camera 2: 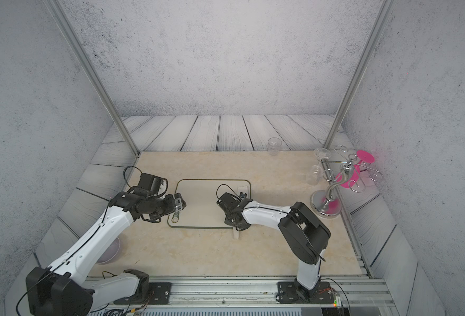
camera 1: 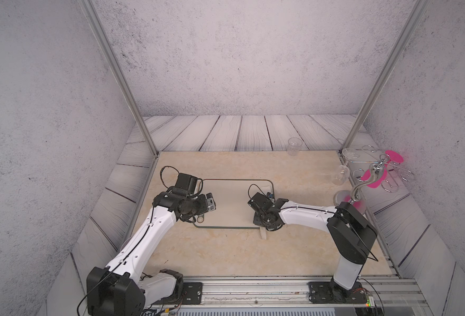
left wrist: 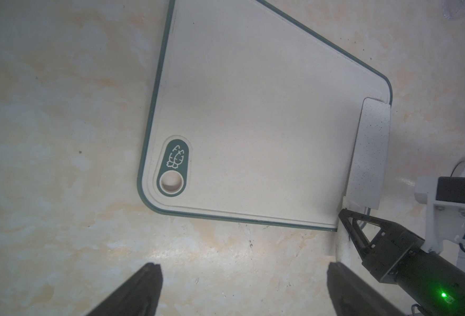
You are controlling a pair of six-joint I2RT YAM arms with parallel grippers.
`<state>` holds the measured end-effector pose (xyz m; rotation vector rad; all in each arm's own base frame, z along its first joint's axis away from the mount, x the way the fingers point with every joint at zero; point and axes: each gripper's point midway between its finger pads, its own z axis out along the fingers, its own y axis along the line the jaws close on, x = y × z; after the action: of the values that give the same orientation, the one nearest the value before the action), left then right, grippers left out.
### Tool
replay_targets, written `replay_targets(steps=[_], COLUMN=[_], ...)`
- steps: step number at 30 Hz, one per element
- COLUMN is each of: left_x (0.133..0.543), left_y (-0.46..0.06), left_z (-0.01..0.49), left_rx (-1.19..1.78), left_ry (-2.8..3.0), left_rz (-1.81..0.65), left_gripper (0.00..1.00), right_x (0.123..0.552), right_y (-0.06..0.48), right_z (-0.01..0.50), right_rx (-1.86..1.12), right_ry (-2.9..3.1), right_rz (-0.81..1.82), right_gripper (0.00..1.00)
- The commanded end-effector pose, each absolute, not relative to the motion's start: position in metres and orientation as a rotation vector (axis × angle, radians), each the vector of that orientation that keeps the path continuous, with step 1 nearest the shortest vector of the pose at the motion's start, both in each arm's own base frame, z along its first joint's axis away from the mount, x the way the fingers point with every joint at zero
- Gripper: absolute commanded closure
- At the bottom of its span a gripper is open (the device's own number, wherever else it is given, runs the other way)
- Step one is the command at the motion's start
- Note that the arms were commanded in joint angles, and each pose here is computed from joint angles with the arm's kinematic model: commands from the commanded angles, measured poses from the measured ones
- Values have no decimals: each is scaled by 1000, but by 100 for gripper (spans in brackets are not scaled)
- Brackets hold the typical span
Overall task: Align the knife with the edge of the cutting board
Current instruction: Place the knife at the edge of the cutting board.
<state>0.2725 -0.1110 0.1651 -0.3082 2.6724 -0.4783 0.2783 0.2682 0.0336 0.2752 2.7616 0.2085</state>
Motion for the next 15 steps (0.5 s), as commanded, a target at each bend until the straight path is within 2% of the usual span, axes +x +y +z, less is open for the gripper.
replay_targets(steps=[1, 10, 15], left_x=[278, 279, 279], left_y=[-111, -112, -112], left_z=[171, 171, 171], left_rx=[-297, -297, -297], left_ry=[2655, 2656, 2657], left_rz=[-474, -482, -483], left_gripper=[0, 0, 0], right_x=[273, 275, 274], right_y=[250, 253, 250], right_z=[26, 24, 25], right_rx=[282, 267, 272], right_ry=[2775, 2787, 2787], right_rz=[139, 151, 135], right_gripper=[84, 79, 57])
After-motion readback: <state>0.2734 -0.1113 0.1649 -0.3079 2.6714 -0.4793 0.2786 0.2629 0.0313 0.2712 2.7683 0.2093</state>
